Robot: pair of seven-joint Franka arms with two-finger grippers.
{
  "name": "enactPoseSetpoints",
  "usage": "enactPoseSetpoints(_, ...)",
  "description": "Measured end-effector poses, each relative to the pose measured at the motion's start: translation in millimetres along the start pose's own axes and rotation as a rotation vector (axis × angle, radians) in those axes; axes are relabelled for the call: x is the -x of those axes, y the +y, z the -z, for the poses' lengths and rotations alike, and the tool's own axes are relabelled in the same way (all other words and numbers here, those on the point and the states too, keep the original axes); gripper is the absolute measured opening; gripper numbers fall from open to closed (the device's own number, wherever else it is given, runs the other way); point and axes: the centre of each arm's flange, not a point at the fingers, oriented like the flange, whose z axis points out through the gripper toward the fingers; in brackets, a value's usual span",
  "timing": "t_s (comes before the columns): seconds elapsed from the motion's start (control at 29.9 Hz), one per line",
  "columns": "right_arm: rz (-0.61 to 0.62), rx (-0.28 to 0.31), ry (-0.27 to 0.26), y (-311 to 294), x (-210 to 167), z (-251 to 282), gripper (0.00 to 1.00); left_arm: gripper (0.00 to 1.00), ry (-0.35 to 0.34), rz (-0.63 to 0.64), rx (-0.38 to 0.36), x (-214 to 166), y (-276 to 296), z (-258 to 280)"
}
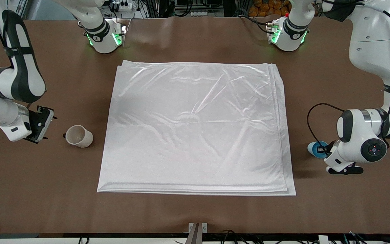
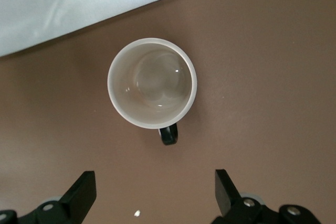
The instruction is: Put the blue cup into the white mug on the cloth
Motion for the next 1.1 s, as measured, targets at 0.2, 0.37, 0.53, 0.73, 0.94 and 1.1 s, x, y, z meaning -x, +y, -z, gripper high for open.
enactPoseSetpoints(0.2,0.097,-0.002,0.000,2,3,-24,1.00,0.05,0.029,0.028,0.002,-3,5,14)
enactPoseSetpoints(0.37,0.140,-0.004,0.000,5,4,-39,1.00,0.05,0.061,0.051,0.004,-4,7,33)
enactPoseSetpoints(0.53,0.195,-0.004,-0.001,7,4,-49,1.00,0.05,0.080,0.070,0.006,-3,11,47)
enactPoseSetpoints(0.73,0.218,-0.032,0.000,8,8,-72,1.00,0.05,0.097,0.098,0.021,-3,24,58)
enactPoseSetpoints(0.94,0.220,-0.053,0.000,8,13,-89,1.00,0.05,0.107,0.137,0.048,-4,37,66)
enactPoseSetpoints(1.1,0.221,-0.059,0.001,8,13,-95,1.00,0.05,0.108,0.144,0.077,-4,45,69)
